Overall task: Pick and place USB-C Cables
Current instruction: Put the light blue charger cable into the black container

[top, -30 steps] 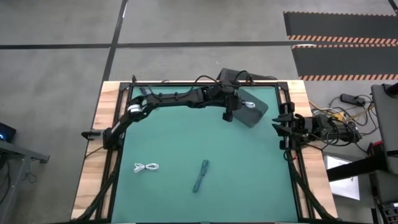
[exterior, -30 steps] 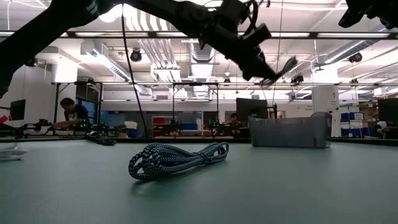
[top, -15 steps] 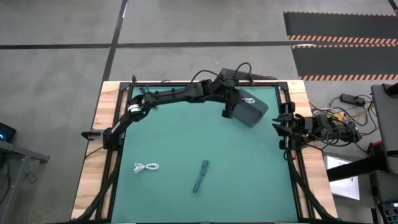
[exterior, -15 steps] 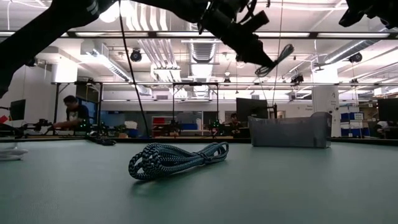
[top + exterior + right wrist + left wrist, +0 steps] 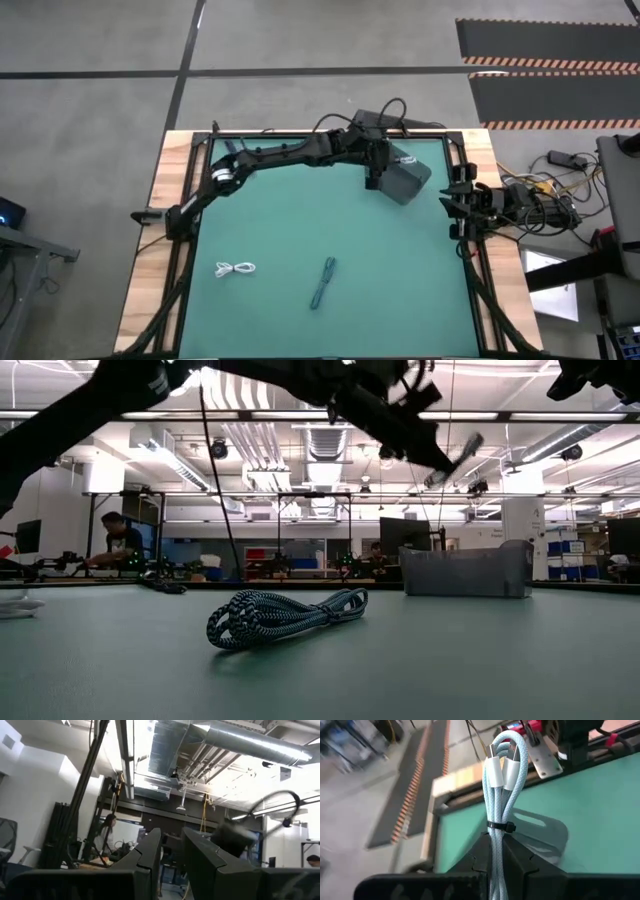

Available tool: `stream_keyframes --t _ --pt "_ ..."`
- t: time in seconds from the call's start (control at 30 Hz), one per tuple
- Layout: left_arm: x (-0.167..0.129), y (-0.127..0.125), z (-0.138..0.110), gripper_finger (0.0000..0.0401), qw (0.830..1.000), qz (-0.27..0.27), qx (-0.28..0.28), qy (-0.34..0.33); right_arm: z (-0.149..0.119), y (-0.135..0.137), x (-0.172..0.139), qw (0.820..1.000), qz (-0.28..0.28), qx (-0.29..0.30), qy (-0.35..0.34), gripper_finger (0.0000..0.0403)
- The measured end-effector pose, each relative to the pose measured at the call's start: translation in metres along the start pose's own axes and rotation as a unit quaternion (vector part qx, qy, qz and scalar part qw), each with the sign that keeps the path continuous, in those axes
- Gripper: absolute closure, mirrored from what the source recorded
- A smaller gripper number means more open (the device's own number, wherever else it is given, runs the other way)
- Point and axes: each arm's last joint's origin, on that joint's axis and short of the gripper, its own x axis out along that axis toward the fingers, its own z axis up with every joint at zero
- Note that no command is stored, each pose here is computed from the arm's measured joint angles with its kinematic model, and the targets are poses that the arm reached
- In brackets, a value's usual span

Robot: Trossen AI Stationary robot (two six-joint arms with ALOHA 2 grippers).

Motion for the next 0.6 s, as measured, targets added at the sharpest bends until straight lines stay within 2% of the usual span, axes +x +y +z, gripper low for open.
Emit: stream_keyframes --t 0.2,0.47,0.6 --pt "0.02 -0.005 -0.013 0.0393 0.998 -0.004 -0.061 0.023 -0.001 0.0 0.0 1.0 -0.001 -0.002 0.003 0.0335" --pt "0.038 -0.002 -0.031 0.0391 0.98 0.014 -0.198 0.015 -0.001 0.0 0.0 1.0 0.0 -0.005 0.005 0.0335" --pt "0.039 0.0 -0.034 0.0382 0.977 0.028 -0.211 0.02 -0.001 0.0 0.0 1.0 0.001 -0.003 0.006 0.0335"
